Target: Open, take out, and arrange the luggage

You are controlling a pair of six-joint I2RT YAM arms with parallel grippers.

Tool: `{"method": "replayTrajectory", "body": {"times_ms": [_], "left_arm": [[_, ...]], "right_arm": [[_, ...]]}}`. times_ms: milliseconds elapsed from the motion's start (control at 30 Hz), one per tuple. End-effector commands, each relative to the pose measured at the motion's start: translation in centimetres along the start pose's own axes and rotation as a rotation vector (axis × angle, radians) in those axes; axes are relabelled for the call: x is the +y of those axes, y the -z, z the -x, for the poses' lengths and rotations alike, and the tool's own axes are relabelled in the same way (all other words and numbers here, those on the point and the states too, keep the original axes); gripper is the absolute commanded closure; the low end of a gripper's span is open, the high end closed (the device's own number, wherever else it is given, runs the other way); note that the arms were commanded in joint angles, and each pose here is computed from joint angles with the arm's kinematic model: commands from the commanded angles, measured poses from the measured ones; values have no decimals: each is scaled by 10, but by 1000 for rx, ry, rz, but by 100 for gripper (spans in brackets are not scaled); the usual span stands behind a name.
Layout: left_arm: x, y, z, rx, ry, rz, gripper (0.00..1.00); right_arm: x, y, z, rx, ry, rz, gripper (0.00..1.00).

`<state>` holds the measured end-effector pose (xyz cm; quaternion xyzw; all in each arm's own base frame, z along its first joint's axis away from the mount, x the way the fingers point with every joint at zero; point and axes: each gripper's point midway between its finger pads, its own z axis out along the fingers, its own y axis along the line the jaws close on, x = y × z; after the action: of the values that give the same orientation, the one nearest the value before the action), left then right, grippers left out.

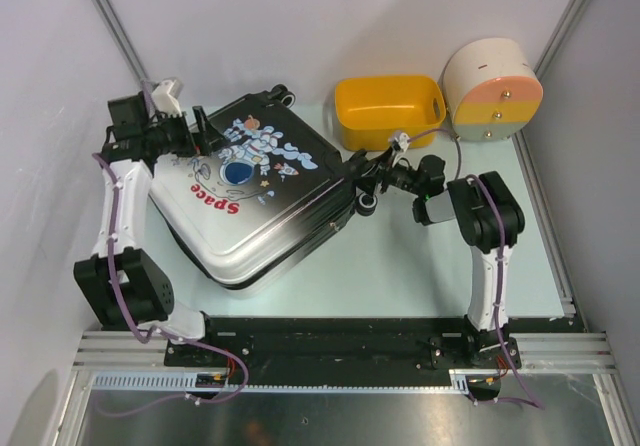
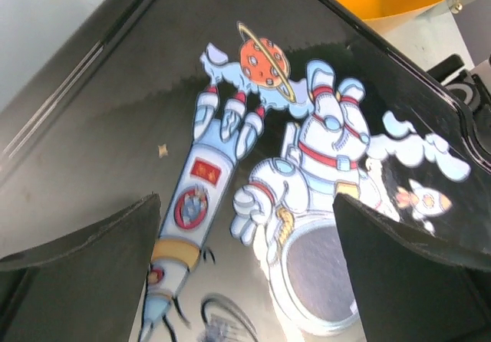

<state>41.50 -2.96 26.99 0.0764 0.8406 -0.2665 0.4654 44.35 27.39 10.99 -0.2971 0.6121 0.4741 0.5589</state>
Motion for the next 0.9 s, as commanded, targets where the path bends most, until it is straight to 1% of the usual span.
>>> {"method": "replayTrajectory", "body": {"times_ms": [0,33,67,133,167,233,267,300,367,400,433,467,500,533,600,667,700,767,867], "left_arm": [[-28,44,22,-74,92,0,0],[-27,51,26,-93,103,11,0],[-36,61,32,-118,108,1,0],[-35,74,37,-150,132,18,0],[-40,83,41,-173,149,27,0],[-30,95,40,-201,200,76,0],[-33,104,39,-224,228,93,0],[-31,109,37,-235,247,108,0],[-19,115,24,-242,320,148,0],[-19,119,13,-240,353,148,0],[-11,124,7,-251,392,167,0],[-9,127,0,-255,430,170,0],[-8,126,-17,-240,471,163,0],[1,134,-24,-257,507,191,0],[12,142,-42,-273,573,227,0],[23,148,-52,-291,615,277,0],[33,154,-59,-303,643,330,0],[40,157,-66,-306,662,377,0],[45,150,-77,-279,704,372,0]], "right_arm": [[12,13,43,-22,38,-31,29],[15,16,49,-21,42,-37,29],[17,21,39,13,-1,-51,28],[19,25,43,34,-28,-62,28],[16,28,34,69,-82,-87,28],[13,31,29,108,-152,-108,29],[12,37,10,177,-281,-128,32],[7,33,15,187,-320,-133,31],[5,38,4,224,-443,-165,33],[5,40,1,233,-467,-179,34],[6,41,-1,243,-489,-191,33],[9,41,-5,259,-538,-201,34],[11,42,-10,272,-574,-212,34],[13,42,-15,287,-606,-218,34],[25,43,-33,349,-682,-222,37],[36,47,-54,418,-758,-232,39],[46,45,-64,452,-793,-217,41],[65,43,-73,497,-841,-157,46],[96,33,-76,537,-838,-49,49]]}}
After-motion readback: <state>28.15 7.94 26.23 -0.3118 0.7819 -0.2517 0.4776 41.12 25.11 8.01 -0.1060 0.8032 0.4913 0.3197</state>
